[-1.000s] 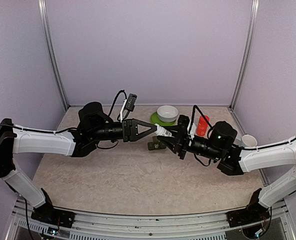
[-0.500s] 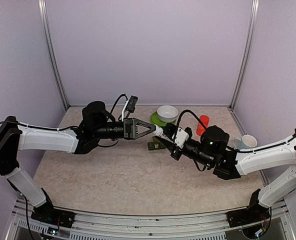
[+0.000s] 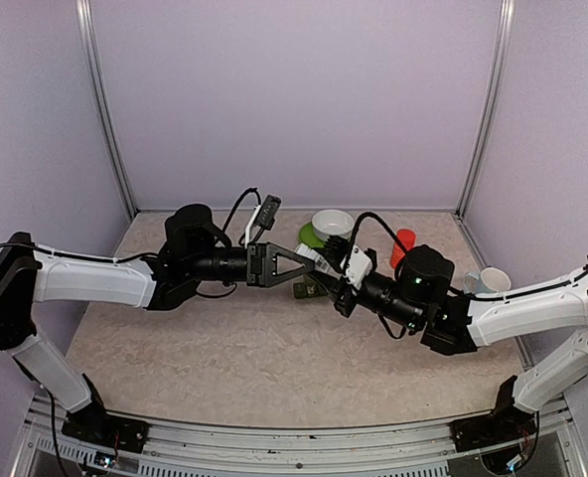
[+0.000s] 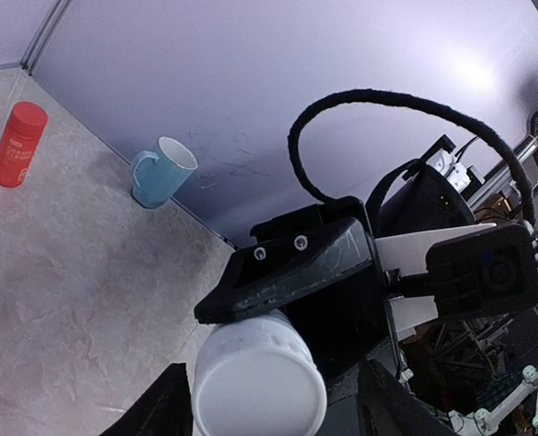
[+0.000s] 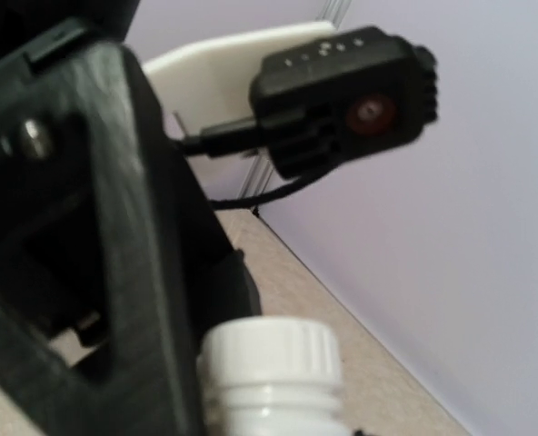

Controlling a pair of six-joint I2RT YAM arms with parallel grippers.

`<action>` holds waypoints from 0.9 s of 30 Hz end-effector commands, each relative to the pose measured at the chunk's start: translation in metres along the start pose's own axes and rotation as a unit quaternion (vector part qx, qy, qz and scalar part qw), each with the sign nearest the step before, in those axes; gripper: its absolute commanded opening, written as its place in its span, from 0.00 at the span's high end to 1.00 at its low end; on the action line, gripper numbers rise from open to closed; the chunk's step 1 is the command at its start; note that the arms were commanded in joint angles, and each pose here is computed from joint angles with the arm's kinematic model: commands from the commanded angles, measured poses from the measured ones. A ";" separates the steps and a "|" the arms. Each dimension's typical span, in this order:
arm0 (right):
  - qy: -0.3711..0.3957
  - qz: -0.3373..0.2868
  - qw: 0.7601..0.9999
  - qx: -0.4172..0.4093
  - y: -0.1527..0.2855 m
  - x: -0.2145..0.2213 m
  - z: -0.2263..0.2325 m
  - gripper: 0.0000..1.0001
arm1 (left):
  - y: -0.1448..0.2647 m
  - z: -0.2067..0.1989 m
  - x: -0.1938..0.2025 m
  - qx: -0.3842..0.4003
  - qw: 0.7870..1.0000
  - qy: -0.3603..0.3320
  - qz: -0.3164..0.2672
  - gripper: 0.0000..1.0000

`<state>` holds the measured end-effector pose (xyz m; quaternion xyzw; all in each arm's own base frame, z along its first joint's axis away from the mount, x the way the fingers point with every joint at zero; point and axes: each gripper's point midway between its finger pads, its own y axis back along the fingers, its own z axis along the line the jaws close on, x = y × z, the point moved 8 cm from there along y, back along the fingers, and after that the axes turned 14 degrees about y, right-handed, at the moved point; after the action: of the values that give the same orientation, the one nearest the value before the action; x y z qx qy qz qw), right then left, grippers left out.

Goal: Sort the pills into containers
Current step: Close the lid of the pill bottle, then screw the lid of the pill bottle onto the pill bottle.

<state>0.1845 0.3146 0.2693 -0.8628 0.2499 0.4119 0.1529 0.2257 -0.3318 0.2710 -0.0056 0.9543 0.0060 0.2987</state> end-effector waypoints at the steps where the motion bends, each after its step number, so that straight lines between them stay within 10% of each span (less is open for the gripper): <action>1: -0.020 -0.019 1.000 0.009 0.006 -0.011 -0.006 0.79 | 0.014 -0.017 -0.008 0.017 0.999 -0.028 -0.021 0.31; 5: -0.032 -0.021 0.999 0.018 0.009 -0.013 -0.009 0.80 | 0.028 -0.026 -0.019 0.000 0.997 -0.042 -0.059 0.02; 27: -0.070 -0.008 0.997 0.040 -0.014 -0.013 -0.013 0.80 | 0.014 -0.036 -0.027 0.002 0.996 -0.038 -0.075 0.01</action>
<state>0.1917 0.3176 0.2772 -0.8312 0.2590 0.4557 0.1855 0.2276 -0.3130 0.3043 -0.0770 0.9435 0.0004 0.3223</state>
